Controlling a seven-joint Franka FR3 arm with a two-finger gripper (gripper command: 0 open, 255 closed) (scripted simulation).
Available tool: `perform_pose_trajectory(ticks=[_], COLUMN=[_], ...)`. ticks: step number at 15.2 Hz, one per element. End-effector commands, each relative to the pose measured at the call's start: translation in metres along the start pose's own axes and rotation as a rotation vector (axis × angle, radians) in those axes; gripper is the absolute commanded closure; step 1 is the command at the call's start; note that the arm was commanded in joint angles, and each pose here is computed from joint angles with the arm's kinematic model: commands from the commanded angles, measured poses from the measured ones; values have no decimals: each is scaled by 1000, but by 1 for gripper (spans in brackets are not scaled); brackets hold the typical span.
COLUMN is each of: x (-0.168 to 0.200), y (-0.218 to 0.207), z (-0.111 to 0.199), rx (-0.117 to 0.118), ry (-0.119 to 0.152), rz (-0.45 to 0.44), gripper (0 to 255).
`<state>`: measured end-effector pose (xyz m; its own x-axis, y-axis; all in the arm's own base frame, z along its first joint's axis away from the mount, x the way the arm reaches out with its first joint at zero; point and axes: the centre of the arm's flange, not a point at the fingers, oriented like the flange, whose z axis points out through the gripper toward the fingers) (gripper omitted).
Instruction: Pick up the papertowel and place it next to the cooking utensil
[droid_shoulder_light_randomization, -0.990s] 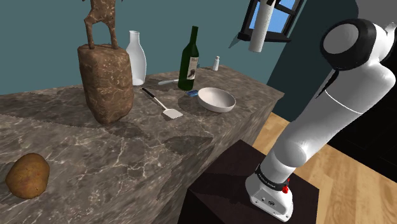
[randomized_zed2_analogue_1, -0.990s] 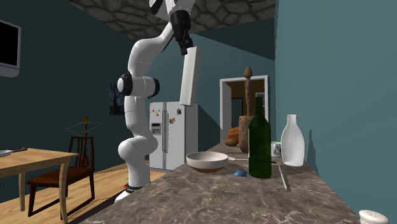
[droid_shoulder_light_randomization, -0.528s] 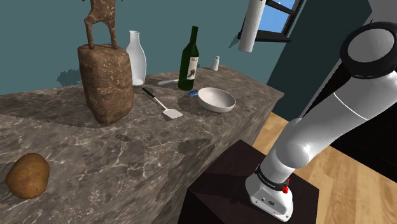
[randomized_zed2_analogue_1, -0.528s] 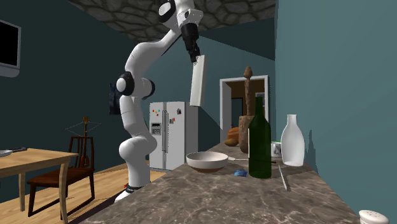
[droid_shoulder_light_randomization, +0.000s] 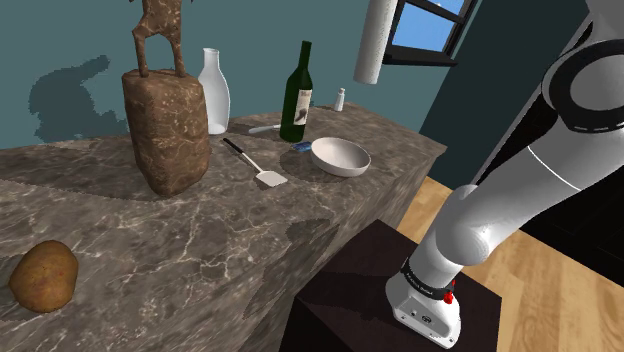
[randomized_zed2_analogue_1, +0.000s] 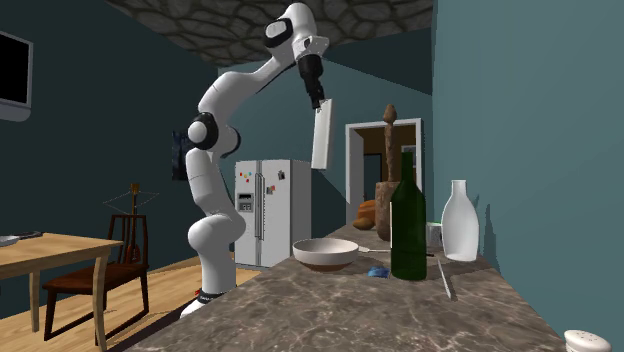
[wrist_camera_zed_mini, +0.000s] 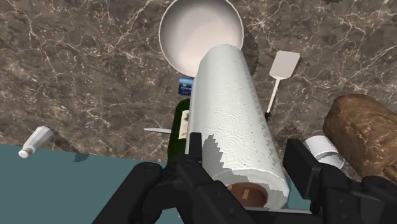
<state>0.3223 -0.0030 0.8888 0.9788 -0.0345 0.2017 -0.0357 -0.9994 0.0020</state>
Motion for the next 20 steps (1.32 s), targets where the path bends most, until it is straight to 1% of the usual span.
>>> perform_pose_trajectory(ticks=[1,8,20], x=[1,4,-9], y=[-27,-115,-115], z=[1,1,63], rx=[0,0,0], ry=[0,0,0], rz=[2,2,2], gripper=[255,255,255])
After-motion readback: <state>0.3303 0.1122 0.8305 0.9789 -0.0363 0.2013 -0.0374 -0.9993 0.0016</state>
